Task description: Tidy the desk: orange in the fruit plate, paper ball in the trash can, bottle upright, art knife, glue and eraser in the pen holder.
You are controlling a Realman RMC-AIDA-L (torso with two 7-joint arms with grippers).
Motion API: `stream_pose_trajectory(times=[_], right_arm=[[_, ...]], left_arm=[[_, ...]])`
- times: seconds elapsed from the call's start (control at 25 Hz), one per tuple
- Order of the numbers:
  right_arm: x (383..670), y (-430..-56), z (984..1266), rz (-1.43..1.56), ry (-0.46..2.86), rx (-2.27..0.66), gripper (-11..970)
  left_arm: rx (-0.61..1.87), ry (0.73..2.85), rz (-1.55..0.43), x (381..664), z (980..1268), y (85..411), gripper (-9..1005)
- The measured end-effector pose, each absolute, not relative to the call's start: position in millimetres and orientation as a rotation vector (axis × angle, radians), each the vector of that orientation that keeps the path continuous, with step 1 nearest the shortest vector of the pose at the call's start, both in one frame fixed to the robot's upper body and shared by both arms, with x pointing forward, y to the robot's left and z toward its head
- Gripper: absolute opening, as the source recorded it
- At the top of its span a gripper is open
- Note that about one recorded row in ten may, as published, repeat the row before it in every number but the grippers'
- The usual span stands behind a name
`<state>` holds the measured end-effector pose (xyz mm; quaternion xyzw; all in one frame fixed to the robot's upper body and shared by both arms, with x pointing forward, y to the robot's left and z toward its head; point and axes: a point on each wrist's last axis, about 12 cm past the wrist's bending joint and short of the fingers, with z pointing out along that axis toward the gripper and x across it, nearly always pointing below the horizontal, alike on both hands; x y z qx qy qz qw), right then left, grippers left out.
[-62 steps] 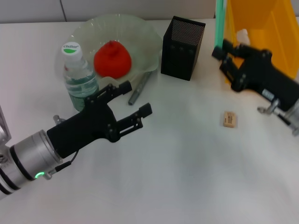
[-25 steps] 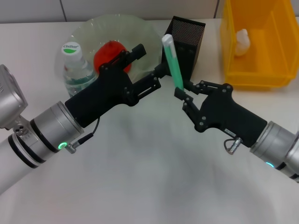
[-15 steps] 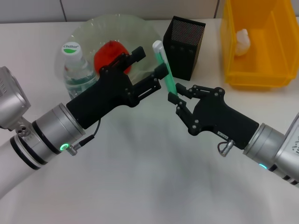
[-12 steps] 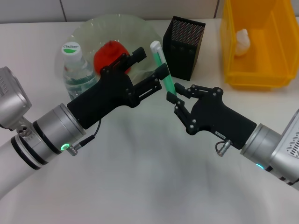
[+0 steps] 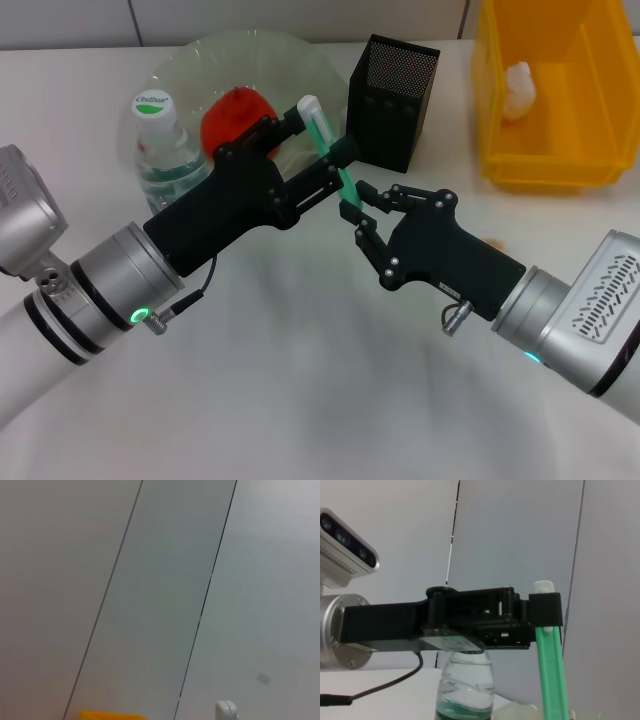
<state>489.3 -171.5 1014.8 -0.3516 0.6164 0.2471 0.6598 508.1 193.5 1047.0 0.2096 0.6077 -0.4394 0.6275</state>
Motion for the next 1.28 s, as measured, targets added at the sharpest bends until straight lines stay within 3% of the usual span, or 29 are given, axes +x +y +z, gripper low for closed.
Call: stream_pose_trajectory(times=[0.28, 0.4, 1.28], right_arm=[[486.9, -168.9, 1014.3, 0.566, 1.389, -0.802, 178], [487.0, -169.3, 1014.2, 0.564, 1.391, -0.798, 179], [487.3, -170.2, 1013.7, 0.554, 1.402, -0.774, 178]], left_arm=[[0.474, 1.393, -1.003, 508.0, 1046.8, 194.5, 760], [0.468, 1.392, -0.999, 508.2, 1046.8, 195.4, 623], [0.466, 1.388, -0.994, 509.1, 1047.4, 196.1, 392]])
